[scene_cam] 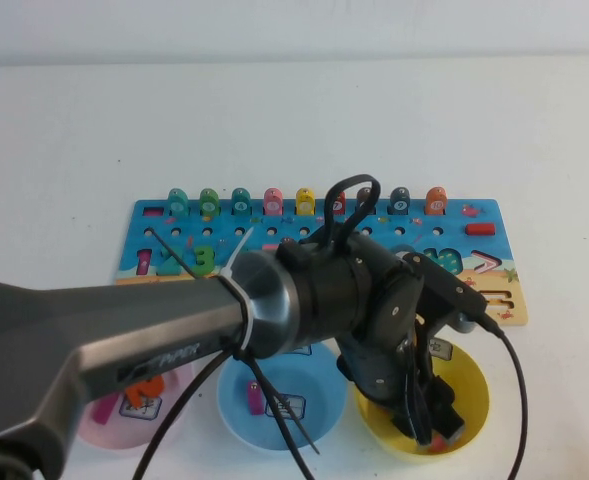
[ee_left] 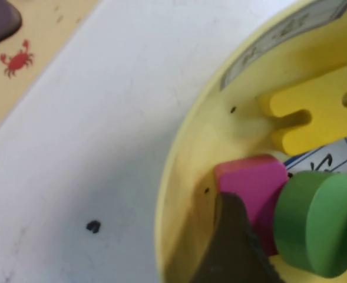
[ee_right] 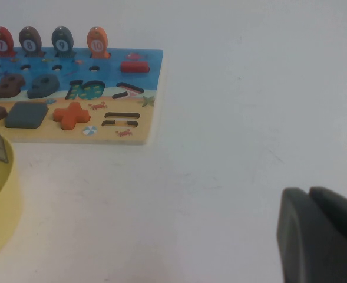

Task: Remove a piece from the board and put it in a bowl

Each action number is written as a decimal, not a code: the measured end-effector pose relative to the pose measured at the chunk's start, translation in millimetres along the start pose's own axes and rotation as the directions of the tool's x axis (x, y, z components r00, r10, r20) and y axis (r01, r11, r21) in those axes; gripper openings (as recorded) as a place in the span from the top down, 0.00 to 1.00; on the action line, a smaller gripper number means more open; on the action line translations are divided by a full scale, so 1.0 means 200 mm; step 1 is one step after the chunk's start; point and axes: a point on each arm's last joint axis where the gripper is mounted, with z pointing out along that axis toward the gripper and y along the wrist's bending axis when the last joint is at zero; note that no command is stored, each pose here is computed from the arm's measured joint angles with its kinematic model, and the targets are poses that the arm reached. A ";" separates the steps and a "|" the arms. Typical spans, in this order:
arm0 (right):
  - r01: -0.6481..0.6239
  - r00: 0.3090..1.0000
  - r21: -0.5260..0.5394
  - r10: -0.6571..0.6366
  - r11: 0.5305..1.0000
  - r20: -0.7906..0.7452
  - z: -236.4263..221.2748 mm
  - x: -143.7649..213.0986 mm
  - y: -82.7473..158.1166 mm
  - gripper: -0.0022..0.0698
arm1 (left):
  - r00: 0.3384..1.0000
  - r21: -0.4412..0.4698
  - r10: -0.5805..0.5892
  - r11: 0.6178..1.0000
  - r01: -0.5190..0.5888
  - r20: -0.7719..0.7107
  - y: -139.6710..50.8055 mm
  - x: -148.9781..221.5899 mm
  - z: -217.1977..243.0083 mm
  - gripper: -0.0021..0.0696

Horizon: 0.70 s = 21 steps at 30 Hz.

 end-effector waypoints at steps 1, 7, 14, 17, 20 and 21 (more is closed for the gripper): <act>0.000 1.000 0.000 0.000 1.000 0.000 0.00 0.00 0.00 0.99 | 1.000 0.001 -0.001 1.000 0.001 -0.005 0.00 0.00 0.00 0.39; 0.000 1.000 0.000 0.000 1.000 0.000 0.00 0.00 0.00 0.99 | 1.000 0.007 0.001 1.000 -0.001 0.008 -0.01 -0.04 -0.11 0.39; 0.000 1.000 0.000 0.000 1.000 0.000 0.00 0.00 0.00 0.99 | 1.000 0.012 0.003 1.000 -0.003 0.016 -0.02 -0.04 -0.28 0.41; 0.000 1.000 0.000 0.000 1.000 0.000 0.00 0.00 0.00 0.99 | 1.000 0.005 0.013 1.000 -0.013 0.006 -0.02 -0.03 -0.34 0.54; 0.000 1.000 0.000 0.000 1.000 0.000 0.00 0.00 0.00 0.99 | 0.999 -0.015 0.029 0.999 -0.029 0.015 -0.01 -0.01 -0.41 0.78; 0.000 1.000 0.000 0.000 1.000 0.000 0.00 0.00 0.00 0.99 | 0.999 -0.020 0.040 0.999 -0.040 0.024 -0.01 -0.01 -0.44 0.85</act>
